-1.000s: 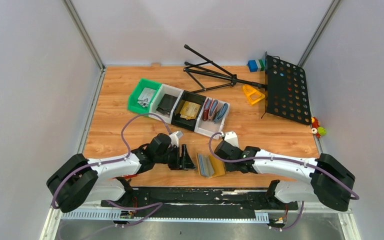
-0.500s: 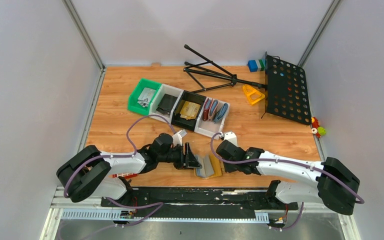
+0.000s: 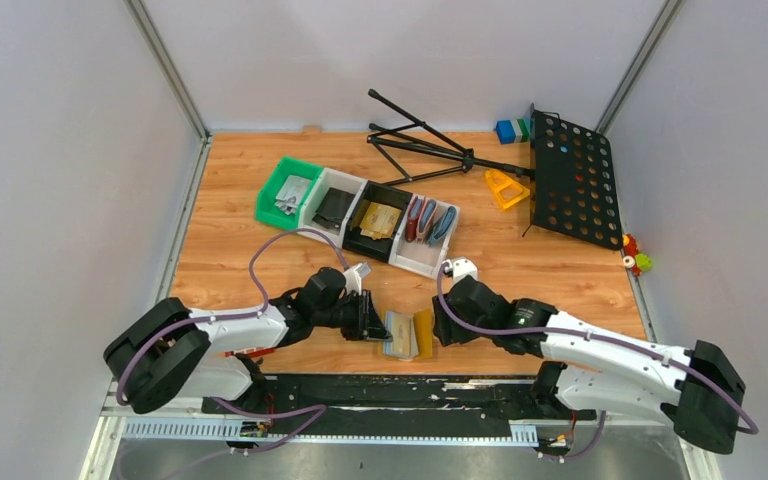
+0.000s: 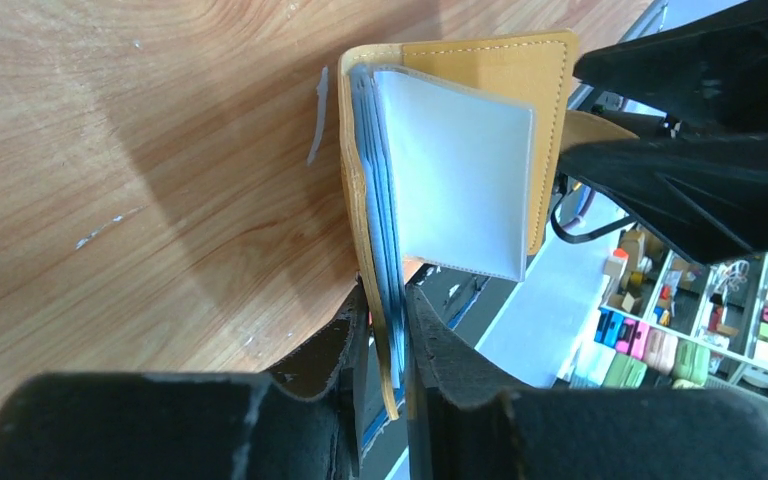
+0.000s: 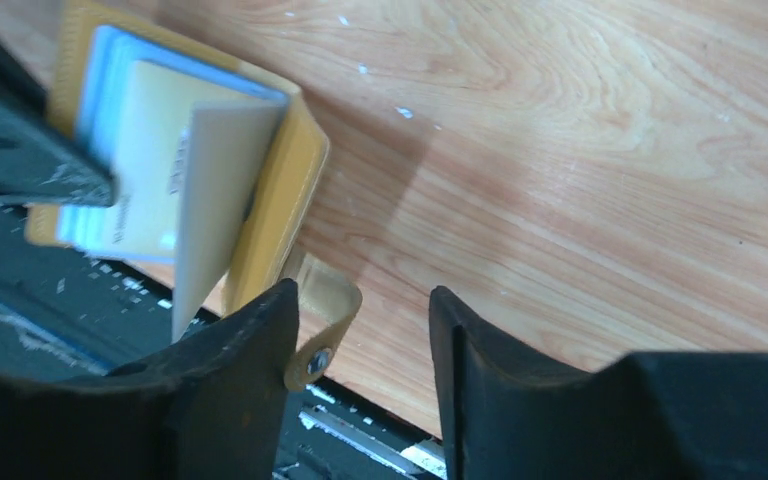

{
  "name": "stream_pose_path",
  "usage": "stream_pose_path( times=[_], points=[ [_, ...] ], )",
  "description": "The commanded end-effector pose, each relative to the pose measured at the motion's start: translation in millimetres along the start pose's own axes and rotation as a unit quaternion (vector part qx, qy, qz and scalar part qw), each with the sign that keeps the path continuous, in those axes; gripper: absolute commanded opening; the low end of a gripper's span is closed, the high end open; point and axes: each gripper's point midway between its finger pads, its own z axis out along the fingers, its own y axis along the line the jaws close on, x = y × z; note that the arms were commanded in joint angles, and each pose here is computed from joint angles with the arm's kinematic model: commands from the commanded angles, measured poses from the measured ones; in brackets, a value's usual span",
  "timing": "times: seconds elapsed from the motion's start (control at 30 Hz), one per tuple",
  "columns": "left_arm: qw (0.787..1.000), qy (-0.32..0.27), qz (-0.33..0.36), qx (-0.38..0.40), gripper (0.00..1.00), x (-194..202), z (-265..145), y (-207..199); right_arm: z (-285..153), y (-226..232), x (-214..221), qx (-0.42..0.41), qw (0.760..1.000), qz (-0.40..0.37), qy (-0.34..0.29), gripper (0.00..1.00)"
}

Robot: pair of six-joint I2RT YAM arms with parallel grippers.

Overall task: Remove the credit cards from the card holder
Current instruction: Open the card holder at the center of the board.

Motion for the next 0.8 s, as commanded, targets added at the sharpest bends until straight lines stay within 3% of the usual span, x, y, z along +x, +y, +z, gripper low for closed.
stream_pose_path(
  times=[0.0, 0.13, 0.37, 0.43, 0.53, 0.77],
  points=[
    [0.999, -0.014, 0.036, 0.014, 0.24, -11.1, -4.3, -17.4, -22.9, 29.0, -27.1, -0.079, 0.996, 0.0, -0.047, 0.54],
    [0.999, -0.016, 0.039, 0.016, 0.24, -11.9, -7.3, -20.5, -44.1, 52.1, -43.3, -0.135, 0.989, 0.003, -0.064, 0.61],
    [0.999, -0.021, 0.042, 0.017, 0.24, -14.1, -9.9, -23.7, -57.7, 108.6, -63.3, -0.236, 0.969, -0.008, -0.07, 0.54],
    [0.999, -0.022, 0.042, 0.016, 0.24, -14.4, -9.8, -23.5, -48.8, 120.1, -61.8, -0.243, 0.968, -0.009, -0.057, 0.48],
    [0.999, -0.02, 0.042, 0.014, 0.24, -13.5, -10.0, -22.4, -27.5, 124.4, -54.5, -0.228, 0.973, 0.002, -0.028, 0.32],
    [0.999, -0.018, 0.047, 0.004, 0.24, -12.9, -11.4, -19.4, 13.5, 98.4, -25.1, -0.153, 0.988, 0.016, 0.015, 0.22]
  ],
)
